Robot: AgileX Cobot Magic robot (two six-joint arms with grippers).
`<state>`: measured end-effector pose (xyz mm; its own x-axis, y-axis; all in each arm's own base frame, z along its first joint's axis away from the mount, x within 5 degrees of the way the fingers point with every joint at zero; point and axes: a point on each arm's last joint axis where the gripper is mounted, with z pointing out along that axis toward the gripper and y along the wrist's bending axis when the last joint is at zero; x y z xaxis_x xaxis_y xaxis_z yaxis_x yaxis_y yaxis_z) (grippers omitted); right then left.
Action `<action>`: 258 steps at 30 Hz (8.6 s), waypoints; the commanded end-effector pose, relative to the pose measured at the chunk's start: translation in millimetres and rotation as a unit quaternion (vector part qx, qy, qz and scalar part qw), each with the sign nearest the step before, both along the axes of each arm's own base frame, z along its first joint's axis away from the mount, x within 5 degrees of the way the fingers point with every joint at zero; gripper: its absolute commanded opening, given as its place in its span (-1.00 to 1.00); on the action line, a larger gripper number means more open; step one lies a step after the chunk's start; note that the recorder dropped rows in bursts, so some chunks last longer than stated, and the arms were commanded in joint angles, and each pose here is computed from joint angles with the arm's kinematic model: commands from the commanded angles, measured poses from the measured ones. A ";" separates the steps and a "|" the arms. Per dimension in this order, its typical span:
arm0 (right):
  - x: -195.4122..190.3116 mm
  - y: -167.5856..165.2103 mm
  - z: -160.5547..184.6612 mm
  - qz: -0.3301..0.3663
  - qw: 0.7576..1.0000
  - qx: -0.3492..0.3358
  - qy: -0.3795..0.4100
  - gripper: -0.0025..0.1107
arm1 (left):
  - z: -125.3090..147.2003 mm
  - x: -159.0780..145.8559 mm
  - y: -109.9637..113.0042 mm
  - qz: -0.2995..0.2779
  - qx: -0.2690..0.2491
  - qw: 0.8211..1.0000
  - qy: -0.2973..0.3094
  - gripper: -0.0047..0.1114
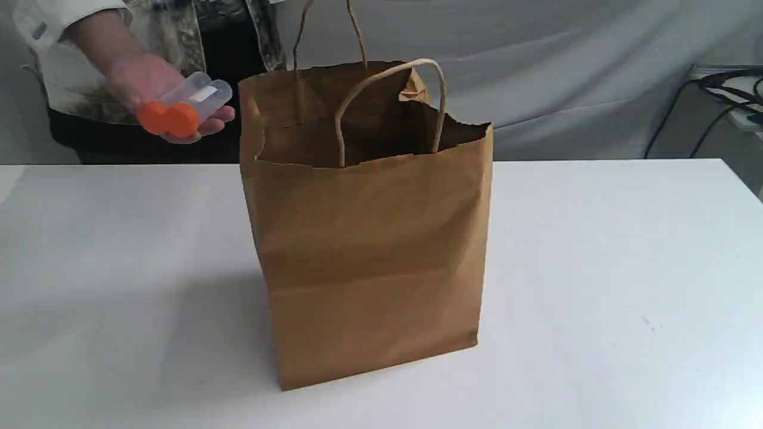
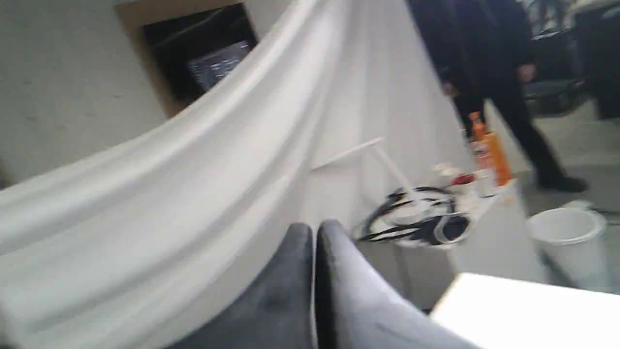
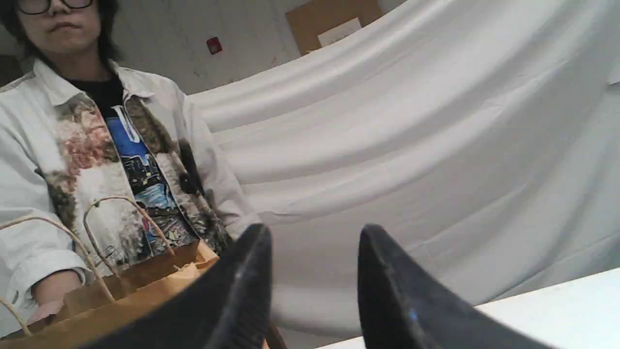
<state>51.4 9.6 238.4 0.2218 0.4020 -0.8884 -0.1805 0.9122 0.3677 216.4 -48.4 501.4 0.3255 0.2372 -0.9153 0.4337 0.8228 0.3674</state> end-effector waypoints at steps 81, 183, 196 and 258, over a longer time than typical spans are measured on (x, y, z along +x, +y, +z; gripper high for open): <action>1.4 -4.8 -5.5 -0.018 0.999 0.006 0.038 -0.42 | -174.3 234.0 -57.6 -0.155 0.124 0.879 0.434 0.43; 187.3 25.6 206.0 0.002 0.969 -0.244 0.021 -0.42 | -209.5 229.6 -92.2 -0.075 0.100 0.809 0.575 -0.92; 184.2 96.1 142.1 0.451 0.833 -0.311 0.071 -0.30 | -209.9 229.5 -91.7 -0.080 0.115 0.812 0.567 -0.92; 273.0 108.2 155.3 0.475 0.836 -0.259 0.095 -0.96 | -220.9 220.3 -89.9 0.116 -0.025 0.696 0.708 -0.92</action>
